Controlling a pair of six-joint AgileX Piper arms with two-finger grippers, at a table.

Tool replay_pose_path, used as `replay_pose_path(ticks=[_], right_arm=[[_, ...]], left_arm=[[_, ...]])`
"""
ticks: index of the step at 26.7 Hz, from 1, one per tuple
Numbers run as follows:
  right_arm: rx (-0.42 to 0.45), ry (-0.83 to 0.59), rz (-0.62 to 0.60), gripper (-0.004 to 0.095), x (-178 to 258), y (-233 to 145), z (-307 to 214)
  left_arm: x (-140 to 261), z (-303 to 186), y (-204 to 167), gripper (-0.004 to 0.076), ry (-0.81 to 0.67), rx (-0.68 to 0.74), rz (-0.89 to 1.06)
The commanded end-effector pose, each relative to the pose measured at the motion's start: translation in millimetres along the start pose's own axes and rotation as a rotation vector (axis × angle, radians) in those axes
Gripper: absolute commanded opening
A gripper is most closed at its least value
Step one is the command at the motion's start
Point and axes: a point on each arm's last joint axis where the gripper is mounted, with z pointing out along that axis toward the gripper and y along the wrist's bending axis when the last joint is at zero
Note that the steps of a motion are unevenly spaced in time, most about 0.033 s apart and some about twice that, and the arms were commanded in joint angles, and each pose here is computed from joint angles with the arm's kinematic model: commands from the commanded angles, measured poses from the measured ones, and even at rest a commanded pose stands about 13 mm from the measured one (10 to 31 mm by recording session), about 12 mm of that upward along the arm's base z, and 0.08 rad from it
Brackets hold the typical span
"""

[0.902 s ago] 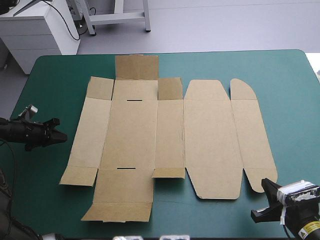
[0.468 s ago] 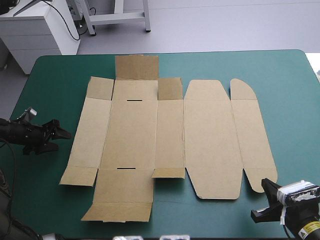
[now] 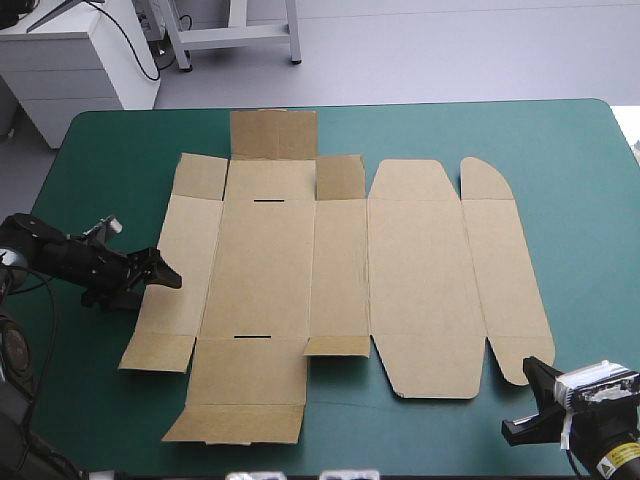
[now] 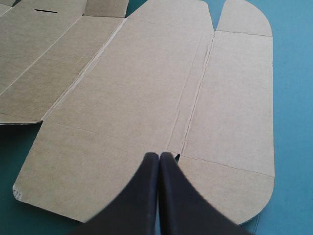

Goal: Fold the box

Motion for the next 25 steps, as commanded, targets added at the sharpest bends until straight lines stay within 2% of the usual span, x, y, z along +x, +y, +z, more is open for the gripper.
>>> replay_pose_path(ticks=[1,10,17,25], right_arm=[[-0.001,-0.079,-0.002,-0.002,-13,1,-3],[-0.001,-0.079,-0.004,-0.002,-13,1,-3],[-0.001,-0.079,-0.004,-0.002,-13,1,-3],[-0.001,-0.079,-0.004,-0.002,-13,1,-3]], left_arm=[[8,-1,-31,0.0605,0.066,0.081,0.05],[11,20,-45,0.0593,0.125,0.126,0.038],[3,17,-59,0.0532,0.046,0.284,-0.001],[21,34,-48,0.0456,0.107,0.292,-0.01]])
